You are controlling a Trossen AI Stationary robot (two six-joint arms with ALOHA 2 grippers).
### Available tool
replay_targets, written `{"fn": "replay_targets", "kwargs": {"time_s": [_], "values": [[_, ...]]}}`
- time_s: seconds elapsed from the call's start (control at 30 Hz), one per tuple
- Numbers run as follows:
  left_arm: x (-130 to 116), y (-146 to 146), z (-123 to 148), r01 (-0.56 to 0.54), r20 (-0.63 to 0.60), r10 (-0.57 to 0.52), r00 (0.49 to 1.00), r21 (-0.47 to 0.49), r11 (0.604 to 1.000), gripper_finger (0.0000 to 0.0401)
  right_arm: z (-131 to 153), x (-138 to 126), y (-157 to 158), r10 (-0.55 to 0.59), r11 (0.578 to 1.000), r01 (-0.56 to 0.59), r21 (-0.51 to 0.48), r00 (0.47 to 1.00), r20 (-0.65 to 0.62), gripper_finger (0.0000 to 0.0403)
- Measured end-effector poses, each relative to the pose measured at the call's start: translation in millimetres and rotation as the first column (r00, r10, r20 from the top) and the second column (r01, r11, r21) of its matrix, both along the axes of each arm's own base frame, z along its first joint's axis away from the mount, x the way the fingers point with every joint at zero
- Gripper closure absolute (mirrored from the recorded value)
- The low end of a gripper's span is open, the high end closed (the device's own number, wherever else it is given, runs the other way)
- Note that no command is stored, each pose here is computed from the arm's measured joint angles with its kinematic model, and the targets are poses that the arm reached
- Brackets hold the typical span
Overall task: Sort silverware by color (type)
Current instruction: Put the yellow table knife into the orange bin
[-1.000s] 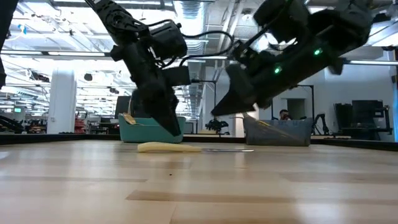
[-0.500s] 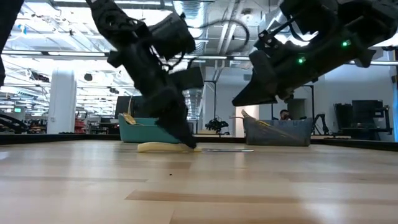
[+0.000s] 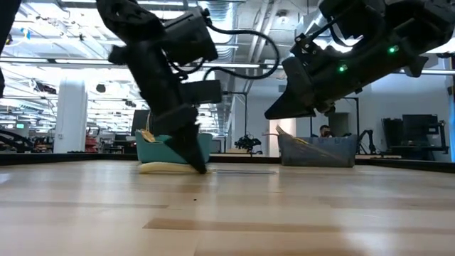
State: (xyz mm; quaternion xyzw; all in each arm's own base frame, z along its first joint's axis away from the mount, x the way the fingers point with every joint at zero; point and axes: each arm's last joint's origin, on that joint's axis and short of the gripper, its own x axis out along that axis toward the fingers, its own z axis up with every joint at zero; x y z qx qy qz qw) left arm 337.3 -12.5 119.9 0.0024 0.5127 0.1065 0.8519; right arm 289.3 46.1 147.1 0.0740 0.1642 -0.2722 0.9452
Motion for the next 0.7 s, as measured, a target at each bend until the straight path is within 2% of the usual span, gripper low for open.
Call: {"fn": "replay_targets", "kwargs": {"time_s": [0.17, 0.23, 0.37, 0.5, 0.6, 0.7], "values": [[-21.3, -16.4, 22.4, -0.069, -0.042, 0.073, 0.996, 0.093, 0.993, 0.0369, 1.6, 0.9, 0.1, 0.007, 1.000, -0.007, -0.014, 1.000, 0.009, 0.0337], [-31.5, -24.2, 40.2, -0.128, -0.011, 0.130, 0.991, 0.134, 0.983, 0.0366, 1.6, 0.9, 0.0, 0.004, 1.000, -0.004, -0.016, 1.000, 0.008, 0.0337], [-68.6, -47.6, 75.6, -0.253, 0.040, 0.250, 0.967, 0.197, 0.947, 0.0376, 1.8, 0.4, 1.0, -0.006, 1.000, 0.006, -0.026, 1.000, 0.009, 0.0337], [-112.2, -75.8, 112.0, -0.366, 0.183, 0.343, 0.921, 0.108, 0.924, 0.0376, 2.1, 0.6, -0.2, -0.018, 0.999, 0.019, -0.033, 1.000, 0.011, 0.0337], [-145.6, -93.0, 127.2, -0.409, 0.224, 0.397, 0.890, 0.010, 0.912, 0.0371, 4.8, 2.0, -1.2, -0.018, 0.999, 0.019, -0.040, 0.999, 0.035, 0.0337], [-181.1, -106.4, 135.5, -0.469, 0.249, 0.473, 0.845, -0.076, 0.880, 0.0370, 8.1, 3.4, -0.8, -0.009, 0.999, 0.012, -0.052, 0.998, 0.061, 0.0337]]}}
